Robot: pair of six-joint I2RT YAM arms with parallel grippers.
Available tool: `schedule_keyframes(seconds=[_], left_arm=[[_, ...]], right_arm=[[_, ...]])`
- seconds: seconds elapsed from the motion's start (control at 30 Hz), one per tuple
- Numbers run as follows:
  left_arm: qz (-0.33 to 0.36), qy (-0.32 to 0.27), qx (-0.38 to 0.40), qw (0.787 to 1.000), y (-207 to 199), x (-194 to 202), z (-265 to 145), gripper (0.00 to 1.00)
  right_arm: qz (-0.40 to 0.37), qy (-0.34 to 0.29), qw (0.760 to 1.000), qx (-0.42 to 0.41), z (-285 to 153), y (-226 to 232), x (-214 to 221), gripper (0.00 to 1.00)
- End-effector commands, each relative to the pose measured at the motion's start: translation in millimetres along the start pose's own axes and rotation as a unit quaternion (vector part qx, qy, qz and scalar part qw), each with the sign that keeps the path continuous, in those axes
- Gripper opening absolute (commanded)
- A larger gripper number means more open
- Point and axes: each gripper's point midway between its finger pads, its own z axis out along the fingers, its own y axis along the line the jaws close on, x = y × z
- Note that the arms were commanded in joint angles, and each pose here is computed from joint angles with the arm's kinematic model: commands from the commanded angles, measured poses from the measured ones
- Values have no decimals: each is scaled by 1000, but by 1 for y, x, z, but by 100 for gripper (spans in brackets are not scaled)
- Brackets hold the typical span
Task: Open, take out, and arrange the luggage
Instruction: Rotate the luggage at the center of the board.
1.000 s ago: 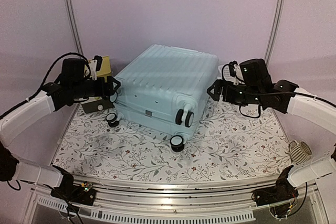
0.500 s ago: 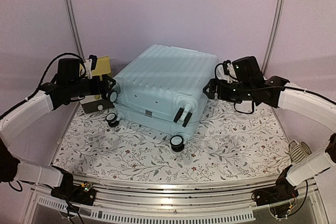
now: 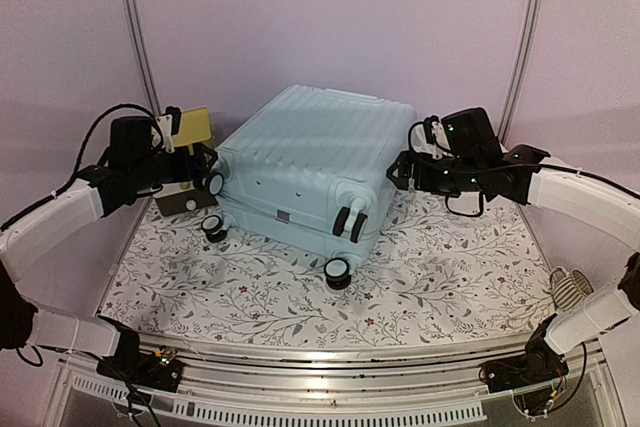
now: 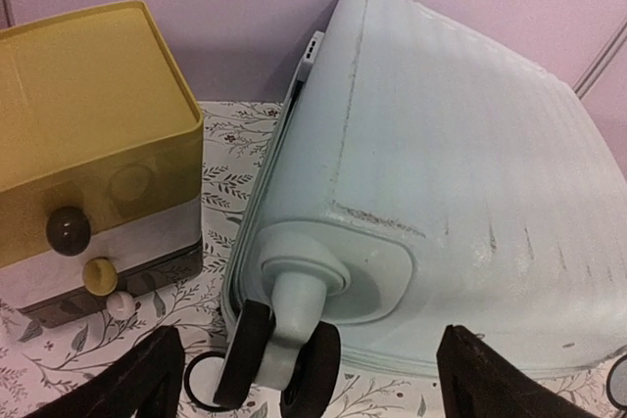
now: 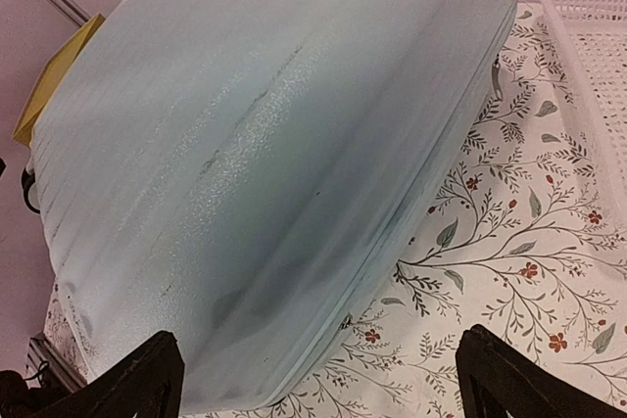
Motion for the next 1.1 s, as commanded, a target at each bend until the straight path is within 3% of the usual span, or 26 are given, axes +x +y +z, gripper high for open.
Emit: schedule_keyframes(seconds=[0.0, 0.73, 1.07], left_arm=[[10, -44, -22, 999, 8, -20, -11, 93], [23, -36, -63, 997, 33, -10, 2, 96], [63, 10, -12, 998, 14, 6, 20, 95]], right_arm=[[-2, -13, 1000, -2, -5, 0, -7, 99], [-10, -13, 1000, -10, -4, 7, -21, 99], [-12, -11, 1000, -9, -4, 4, -24, 99]])
